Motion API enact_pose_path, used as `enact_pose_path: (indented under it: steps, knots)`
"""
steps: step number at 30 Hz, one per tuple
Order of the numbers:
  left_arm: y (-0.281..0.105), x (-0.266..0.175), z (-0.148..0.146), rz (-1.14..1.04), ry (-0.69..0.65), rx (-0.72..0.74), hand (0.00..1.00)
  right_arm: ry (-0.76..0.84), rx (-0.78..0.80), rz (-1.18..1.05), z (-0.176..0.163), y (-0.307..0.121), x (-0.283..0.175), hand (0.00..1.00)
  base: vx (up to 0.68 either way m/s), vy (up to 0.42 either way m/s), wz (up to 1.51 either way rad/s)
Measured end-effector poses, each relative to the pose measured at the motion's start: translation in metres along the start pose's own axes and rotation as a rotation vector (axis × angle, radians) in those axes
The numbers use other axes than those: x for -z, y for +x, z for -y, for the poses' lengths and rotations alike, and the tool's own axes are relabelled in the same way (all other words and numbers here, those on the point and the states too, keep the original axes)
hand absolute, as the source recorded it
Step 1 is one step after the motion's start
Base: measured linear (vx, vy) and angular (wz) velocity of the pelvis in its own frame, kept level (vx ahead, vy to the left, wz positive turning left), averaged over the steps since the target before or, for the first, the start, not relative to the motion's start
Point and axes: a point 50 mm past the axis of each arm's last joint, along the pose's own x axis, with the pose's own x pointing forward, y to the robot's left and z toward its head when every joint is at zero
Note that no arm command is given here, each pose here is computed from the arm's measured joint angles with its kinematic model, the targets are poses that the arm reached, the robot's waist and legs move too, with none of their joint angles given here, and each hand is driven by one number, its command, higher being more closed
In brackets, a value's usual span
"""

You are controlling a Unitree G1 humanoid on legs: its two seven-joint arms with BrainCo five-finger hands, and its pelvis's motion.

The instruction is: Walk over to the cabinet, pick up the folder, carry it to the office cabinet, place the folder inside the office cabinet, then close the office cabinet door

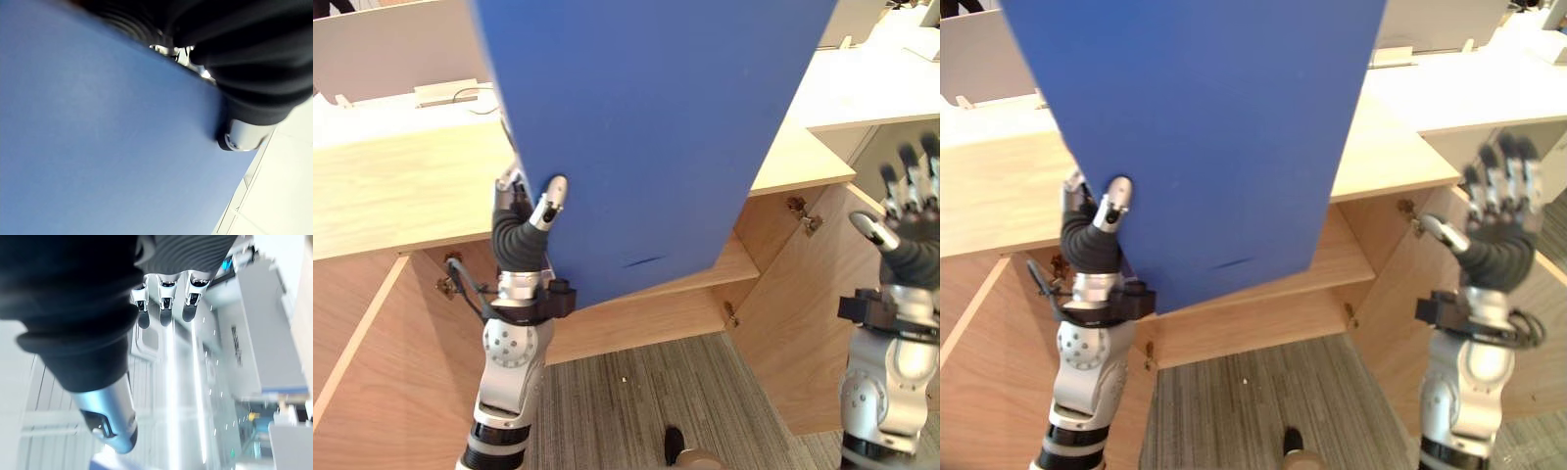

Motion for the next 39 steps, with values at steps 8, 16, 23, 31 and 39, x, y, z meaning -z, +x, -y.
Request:
enact_pose_path:
  steps: [8, 16, 23, 31, 39]
  knots:
    - [0.003, 0.004, 0.010, -0.017, -0.018, 0.093, 1.00, 0.088, -0.254, -0.076, -0.020, 0.030, 0.014, 0.00, -0.01, -0.003, 0.02]
    - [0.001, 0.013, 0.014, -0.062, -0.059, 0.114, 1.00, 0.205, -0.352, -0.200, -0.037, 0.049, 0.043, 0.00, -0.01, -0.011, 0.09]
    - [0.004, 0.015, 0.013, -0.075, -0.071, 0.115, 1.00, 0.248, -0.493, -0.286, -0.058, 0.060, 0.054, 0.00, -0.03, 0.004, 0.10]
    - [0.004, 0.015, 0.007, -0.082, -0.060, 0.116, 1.00, 0.195, -0.622, -0.433, -0.062, 0.059, 0.062, 1.00, 0.00, -0.001, 0.01]
    - [0.004, 0.014, 0.002, -0.084, -0.043, 0.124, 1.00, 0.147, -0.747, -0.587, -0.059, 0.048, 0.067, 1.00, 0.00, -0.007, 0.04]
